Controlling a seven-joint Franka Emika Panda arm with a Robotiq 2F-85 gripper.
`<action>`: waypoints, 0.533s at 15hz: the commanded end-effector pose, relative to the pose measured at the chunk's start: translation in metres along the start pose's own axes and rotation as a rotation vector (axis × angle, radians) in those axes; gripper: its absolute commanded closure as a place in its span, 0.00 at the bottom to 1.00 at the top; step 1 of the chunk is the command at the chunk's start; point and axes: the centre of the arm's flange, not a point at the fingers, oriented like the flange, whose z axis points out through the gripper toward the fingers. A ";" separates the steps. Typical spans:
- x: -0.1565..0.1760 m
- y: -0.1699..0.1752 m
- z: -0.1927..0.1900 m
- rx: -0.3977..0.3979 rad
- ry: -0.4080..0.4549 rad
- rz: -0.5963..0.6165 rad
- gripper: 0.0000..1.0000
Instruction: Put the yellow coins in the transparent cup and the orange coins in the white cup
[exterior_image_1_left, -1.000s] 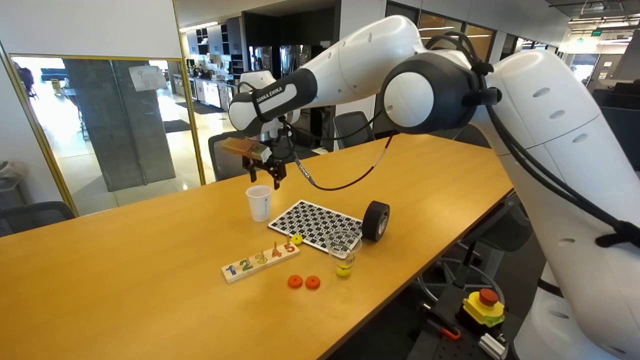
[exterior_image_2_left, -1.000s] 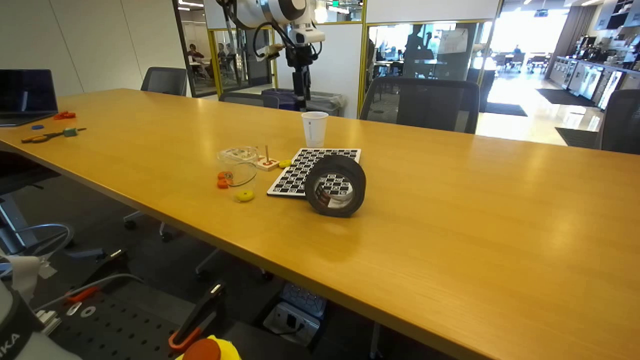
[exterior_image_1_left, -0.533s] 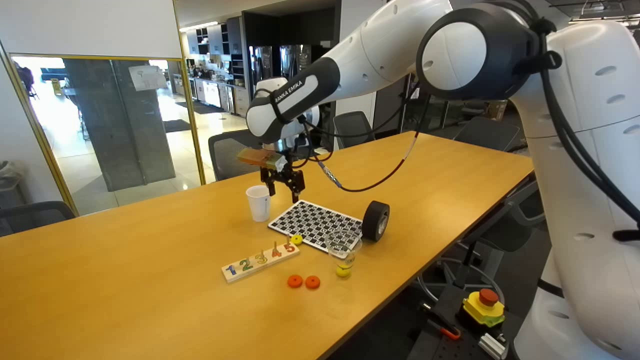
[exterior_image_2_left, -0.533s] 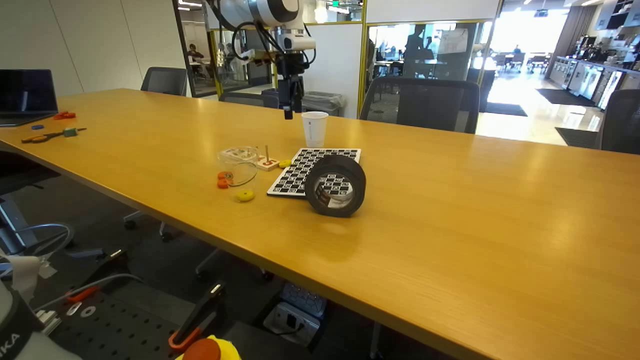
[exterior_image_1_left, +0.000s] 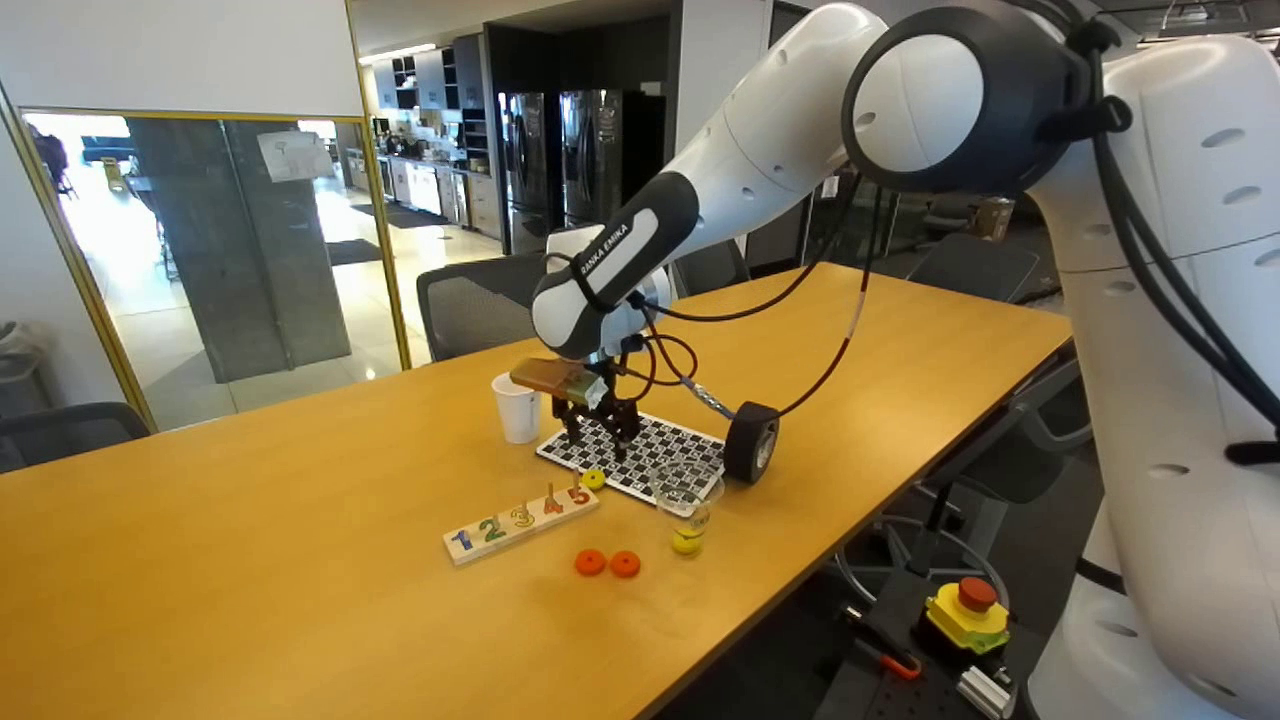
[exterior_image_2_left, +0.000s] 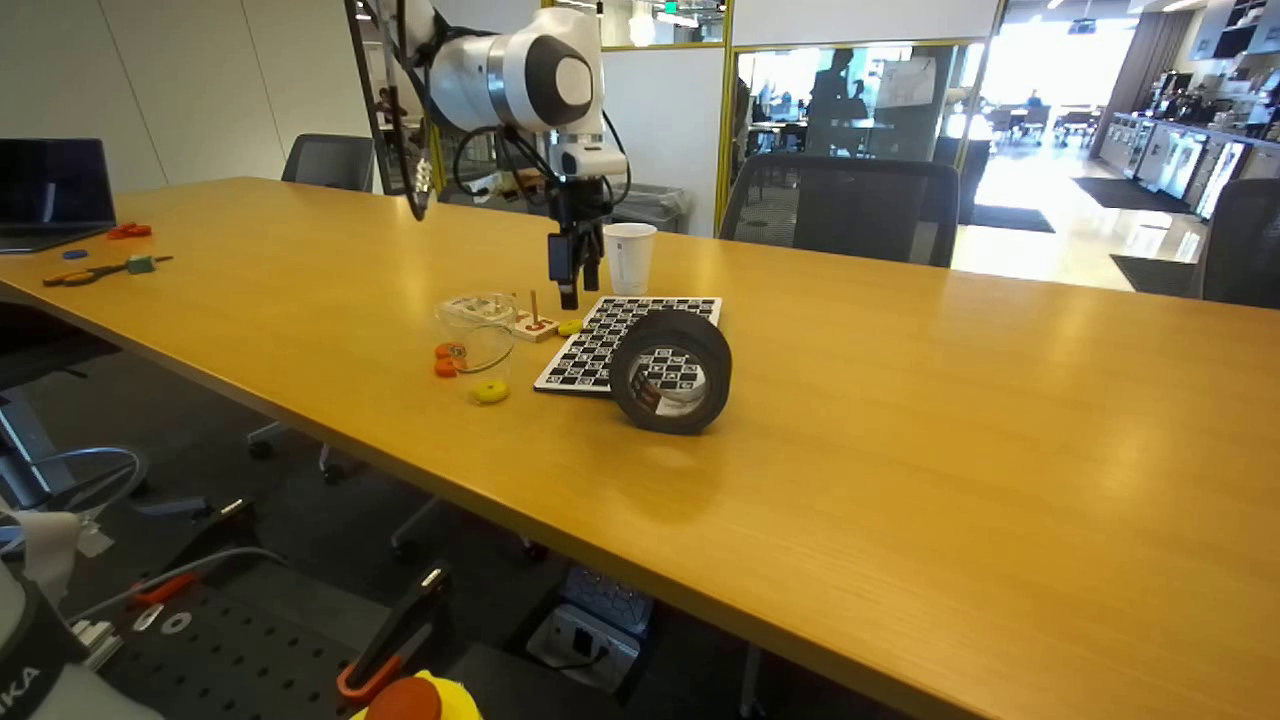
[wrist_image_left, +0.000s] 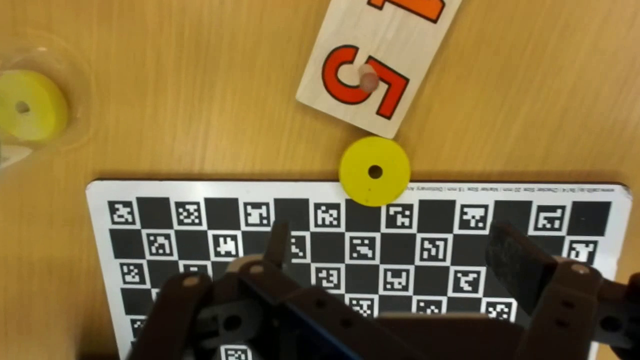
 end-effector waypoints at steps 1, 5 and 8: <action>-0.002 0.017 0.015 0.038 -0.026 0.005 0.00; -0.017 0.021 0.021 0.064 -0.035 -0.016 0.00; -0.027 0.018 0.024 0.080 -0.034 -0.035 0.00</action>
